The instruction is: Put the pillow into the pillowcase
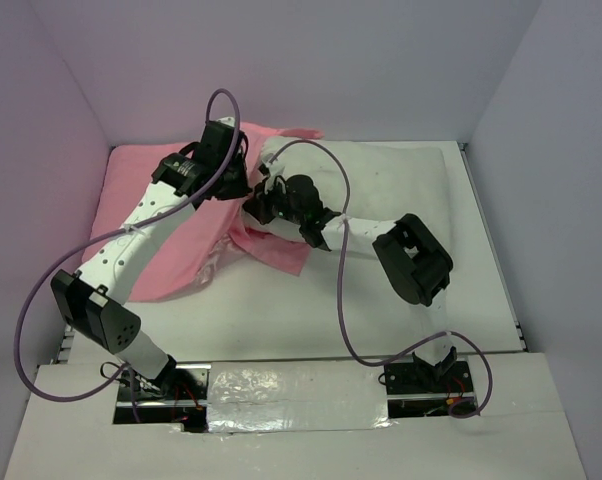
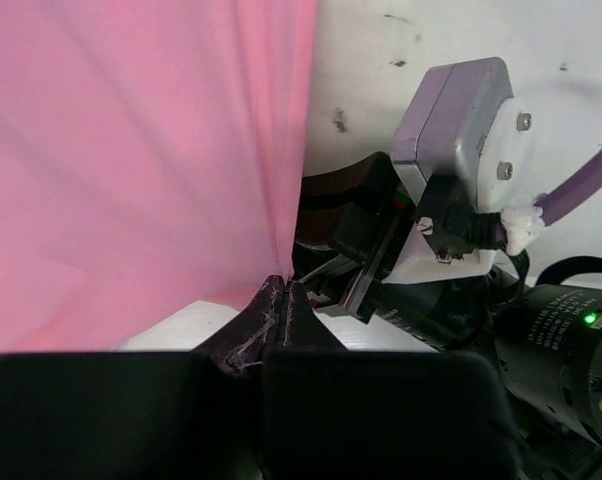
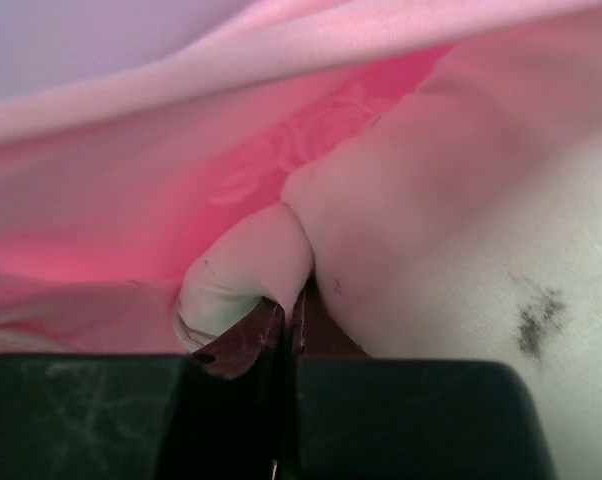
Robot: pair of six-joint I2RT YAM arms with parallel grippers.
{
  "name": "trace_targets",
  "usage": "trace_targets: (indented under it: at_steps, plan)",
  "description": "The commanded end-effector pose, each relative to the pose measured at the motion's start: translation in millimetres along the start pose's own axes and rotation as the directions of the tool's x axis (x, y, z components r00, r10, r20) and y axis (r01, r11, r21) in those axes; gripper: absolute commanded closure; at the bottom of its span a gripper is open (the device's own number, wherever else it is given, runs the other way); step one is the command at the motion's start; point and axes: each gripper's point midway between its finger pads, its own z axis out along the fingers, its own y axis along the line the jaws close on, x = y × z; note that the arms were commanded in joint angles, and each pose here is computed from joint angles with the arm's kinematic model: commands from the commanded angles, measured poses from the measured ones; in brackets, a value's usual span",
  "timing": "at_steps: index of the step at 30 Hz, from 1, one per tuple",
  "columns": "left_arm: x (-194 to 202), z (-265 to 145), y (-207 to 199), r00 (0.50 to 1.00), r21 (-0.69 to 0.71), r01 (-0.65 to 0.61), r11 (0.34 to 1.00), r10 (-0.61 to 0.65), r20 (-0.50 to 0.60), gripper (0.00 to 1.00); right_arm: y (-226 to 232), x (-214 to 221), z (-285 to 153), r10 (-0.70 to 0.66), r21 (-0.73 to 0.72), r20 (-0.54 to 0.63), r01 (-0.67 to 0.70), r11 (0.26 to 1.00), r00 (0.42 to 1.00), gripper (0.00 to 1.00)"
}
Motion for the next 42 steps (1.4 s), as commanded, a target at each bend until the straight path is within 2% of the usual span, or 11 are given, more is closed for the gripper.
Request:
trace_targets:
  at_steps: [1,7,12,14,20,29,31,34,35,36,42]
  plan:
    - [-6,-13,-26,1.0,0.113,-0.001,0.994,0.001,0.002,1.0,35,-46,-3,0.161,-0.158,0.139,-0.138,0.978,0.977,1.0]
    - [-10,-7,-50,1.0,0.194,0.021,0.981,-0.021,-0.002,1.0,45,-77,2,0.391,-0.19,0.212,-0.355,0.915,0.896,1.0]
    - [-7,-8,-52,0.999,0.202,0.034,0.979,-0.035,0.003,1.0,35,-39,5,0.465,-0.117,0.136,-0.452,0.885,0.875,1.0]
    - [-3,-5,-46,0.999,0.172,0.036,0.984,-0.036,-0.004,1.0,33,-34,-1,0.438,-0.125,0.099,-0.426,0.896,0.893,0.79]
    - [4,-1,-30,1.0,0.099,0.028,0.995,-0.027,-0.009,0.94,24,-46,-67,0.488,-0.068,0.081,-0.484,0.873,0.869,0.48]
    - [2,-3,-25,1.0,0.081,-0.008,0.997,0.008,0.001,0.85,22,-62,-137,0.411,0.058,0.086,-0.417,0.907,0.907,0.23]
    - [3,-4,-24,1.0,0.081,-0.024,0.996,0.024,-0.001,0.79,5,-66,-148,0.394,0.105,0.094,-0.403,0.909,0.914,0.22]
    - [2,-5,-23,0.999,0.074,-0.044,0.996,0.044,-0.001,0.39,-26,-73,-163,0.284,0.194,0.077,-0.294,0.936,0.956,0.21]
    - [2,-4,-23,0.999,0.072,-0.049,0.996,0.049,-0.001,0.13,-37,-87,-166,0.195,0.221,0.078,-0.208,0.953,0.978,0.21]
    - [-3,-3,-23,0.998,0.064,-0.056,0.996,0.055,0.005,0.02,-46,-90,-170,0.174,0.26,0.07,-0.187,0.948,0.982,0.21]
    - [-32,21,-26,0.995,0.032,-0.088,0.996,0.086,0.041,0.01,-83,-118,-191,0.031,0.333,0.045,-0.045,0.942,0.998,0.19]
